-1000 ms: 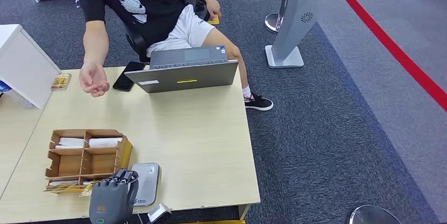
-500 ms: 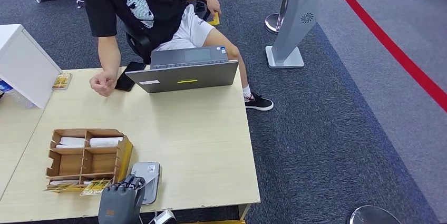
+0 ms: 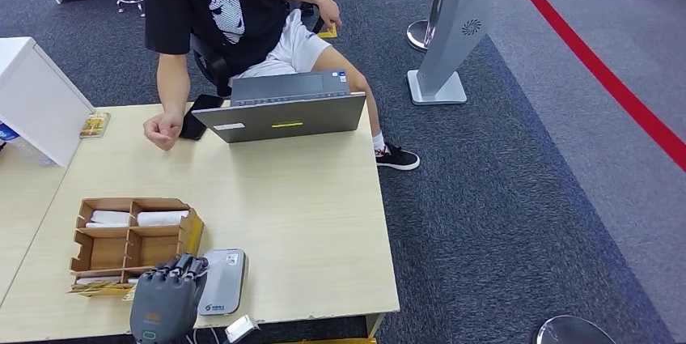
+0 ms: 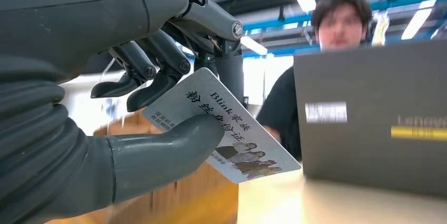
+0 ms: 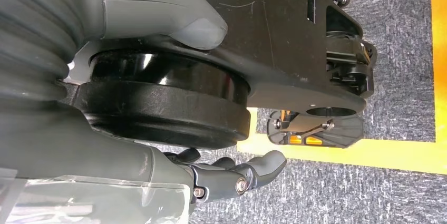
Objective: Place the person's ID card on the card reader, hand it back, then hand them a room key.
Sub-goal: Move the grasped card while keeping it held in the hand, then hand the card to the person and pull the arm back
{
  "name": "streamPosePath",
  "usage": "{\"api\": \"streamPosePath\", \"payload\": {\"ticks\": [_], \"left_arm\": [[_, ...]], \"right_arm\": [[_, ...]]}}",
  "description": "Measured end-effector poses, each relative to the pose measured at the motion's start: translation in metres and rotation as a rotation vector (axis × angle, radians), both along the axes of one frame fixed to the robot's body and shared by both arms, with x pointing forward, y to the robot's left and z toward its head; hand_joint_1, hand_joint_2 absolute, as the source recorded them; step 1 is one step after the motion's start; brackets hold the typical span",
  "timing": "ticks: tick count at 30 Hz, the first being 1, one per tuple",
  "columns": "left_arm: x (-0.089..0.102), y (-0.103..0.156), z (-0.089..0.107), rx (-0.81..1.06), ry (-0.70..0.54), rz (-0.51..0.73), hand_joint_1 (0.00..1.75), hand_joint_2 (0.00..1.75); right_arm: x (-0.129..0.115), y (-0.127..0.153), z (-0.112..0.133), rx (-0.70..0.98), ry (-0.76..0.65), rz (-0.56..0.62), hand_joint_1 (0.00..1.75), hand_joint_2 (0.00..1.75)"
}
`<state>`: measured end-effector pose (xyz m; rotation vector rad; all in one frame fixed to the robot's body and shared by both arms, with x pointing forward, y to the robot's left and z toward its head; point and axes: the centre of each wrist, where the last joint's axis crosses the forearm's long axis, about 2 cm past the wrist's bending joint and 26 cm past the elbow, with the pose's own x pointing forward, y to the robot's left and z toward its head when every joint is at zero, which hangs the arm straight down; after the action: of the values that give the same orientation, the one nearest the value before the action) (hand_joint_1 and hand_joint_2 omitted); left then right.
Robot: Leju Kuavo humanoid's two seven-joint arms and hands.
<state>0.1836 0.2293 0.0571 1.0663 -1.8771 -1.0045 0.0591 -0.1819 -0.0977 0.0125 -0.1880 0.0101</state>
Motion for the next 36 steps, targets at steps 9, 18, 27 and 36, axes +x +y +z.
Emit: {"api": "streamPosePath", "payload": {"ticks": [9,18,27,36], "left_arm": [[0.030,0.049,0.035,-0.073,-0.115,0.135,1.75,1.75],[0.039,0.083,0.050,-0.117,-0.179,0.203,1.75,1.75],[0.039,0.094,0.063,-0.138,-0.245,0.231,1.75,1.75],[0.036,0.099,0.075,-0.157,-0.305,0.243,0.00,1.75]], "right_arm": [[0.000,0.000,0.000,0.001,-0.007,-0.002,0.00,1.75],[-0.001,0.000,0.000,-0.001,-0.008,0.007,0.00,1.75],[0.000,0.000,0.000,0.001,-0.011,0.014,0.00,1.75],[-0.001,0.000,0.000,0.000,-0.012,0.013,0.00,1.75]]}}
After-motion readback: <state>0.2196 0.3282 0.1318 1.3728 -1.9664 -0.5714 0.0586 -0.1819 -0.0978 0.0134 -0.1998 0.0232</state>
